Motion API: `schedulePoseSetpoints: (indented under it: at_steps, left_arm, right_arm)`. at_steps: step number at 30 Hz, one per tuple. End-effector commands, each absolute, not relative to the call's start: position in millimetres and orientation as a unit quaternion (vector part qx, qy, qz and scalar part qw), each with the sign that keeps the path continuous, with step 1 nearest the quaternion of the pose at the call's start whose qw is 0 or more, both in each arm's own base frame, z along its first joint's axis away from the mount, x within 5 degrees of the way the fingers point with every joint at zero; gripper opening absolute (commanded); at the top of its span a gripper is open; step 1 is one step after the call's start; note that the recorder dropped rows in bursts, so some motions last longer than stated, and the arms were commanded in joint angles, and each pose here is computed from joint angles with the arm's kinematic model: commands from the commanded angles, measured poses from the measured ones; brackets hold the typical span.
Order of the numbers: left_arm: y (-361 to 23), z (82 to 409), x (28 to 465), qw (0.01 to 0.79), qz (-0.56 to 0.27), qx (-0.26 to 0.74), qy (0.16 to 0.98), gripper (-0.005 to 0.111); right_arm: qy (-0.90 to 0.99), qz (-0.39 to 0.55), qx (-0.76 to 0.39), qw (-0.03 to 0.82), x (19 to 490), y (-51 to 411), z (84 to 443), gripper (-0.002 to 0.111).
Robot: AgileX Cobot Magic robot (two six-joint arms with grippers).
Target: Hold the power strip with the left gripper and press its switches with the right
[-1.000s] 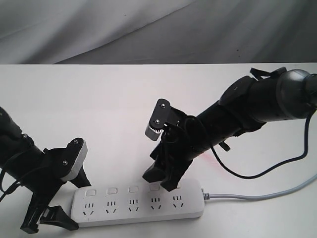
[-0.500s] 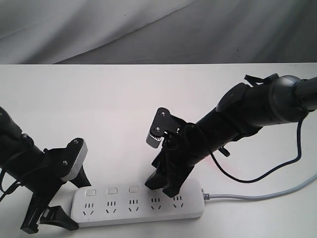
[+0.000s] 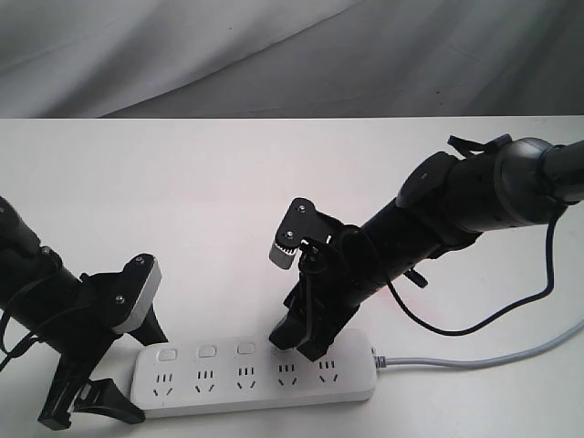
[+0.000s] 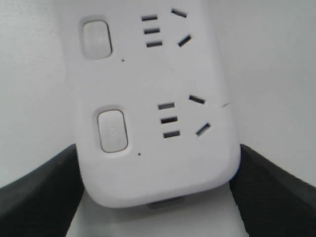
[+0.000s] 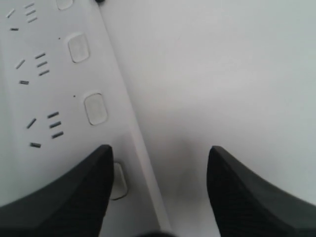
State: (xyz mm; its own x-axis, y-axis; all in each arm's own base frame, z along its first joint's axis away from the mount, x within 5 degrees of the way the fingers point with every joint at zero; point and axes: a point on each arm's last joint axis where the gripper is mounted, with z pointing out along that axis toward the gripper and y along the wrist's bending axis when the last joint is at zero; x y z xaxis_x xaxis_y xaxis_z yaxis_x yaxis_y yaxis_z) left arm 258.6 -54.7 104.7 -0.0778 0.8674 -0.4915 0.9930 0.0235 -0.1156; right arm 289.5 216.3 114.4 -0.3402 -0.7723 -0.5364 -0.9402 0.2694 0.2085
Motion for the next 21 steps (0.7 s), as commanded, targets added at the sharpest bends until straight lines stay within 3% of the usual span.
schedulePoseSetpoints:
  at_steps: [1,21]
  left_arm:
    - [-53.9,102.3,257.7,0.137,-0.209,0.673,0.696,0.042]
    - [-53.9,102.3,257.7,0.137,-0.209,0.673,0.696,0.042]
  right_arm:
    - [0.777,0.206,-0.571,0.168,293.7,209.5,105.2,0.052]
    - [0.783,0.205,-0.565,0.157,286.2,208.1,96.8,0.052]
